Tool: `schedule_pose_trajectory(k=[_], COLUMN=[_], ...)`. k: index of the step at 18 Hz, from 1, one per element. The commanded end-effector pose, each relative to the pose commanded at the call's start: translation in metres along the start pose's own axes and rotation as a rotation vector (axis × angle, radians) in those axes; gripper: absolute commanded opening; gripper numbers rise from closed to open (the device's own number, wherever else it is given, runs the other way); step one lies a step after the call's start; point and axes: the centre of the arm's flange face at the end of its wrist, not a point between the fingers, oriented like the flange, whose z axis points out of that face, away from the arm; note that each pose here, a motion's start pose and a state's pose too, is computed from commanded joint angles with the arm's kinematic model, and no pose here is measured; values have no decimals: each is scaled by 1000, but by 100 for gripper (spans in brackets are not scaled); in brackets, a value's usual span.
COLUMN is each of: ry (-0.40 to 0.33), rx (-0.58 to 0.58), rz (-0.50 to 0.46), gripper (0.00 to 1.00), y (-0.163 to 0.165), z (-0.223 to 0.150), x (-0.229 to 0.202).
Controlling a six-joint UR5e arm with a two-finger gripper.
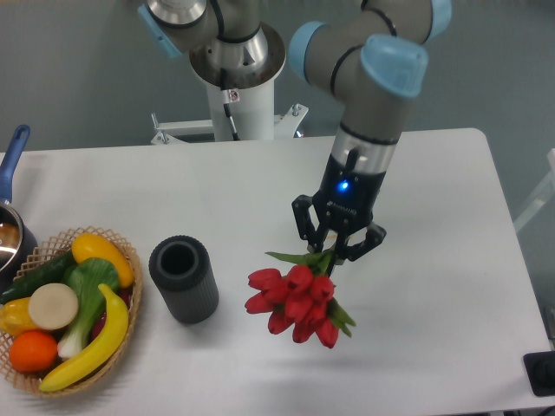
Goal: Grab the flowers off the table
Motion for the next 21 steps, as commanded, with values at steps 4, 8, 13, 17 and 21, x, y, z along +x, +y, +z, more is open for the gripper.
schedule_pose_trajectory(k=[4, 8, 13, 17, 21], ry=[34, 55, 57, 57, 57], rx=[104, 158, 162, 161, 161], rz=[-22, -35, -39, -43, -43], gripper=[25, 25, 25, 25, 25], y=[0, 2, 5, 6, 6], z=[-15, -21, -21, -23, -23], x=[-11, -16, -17, -14, -13])
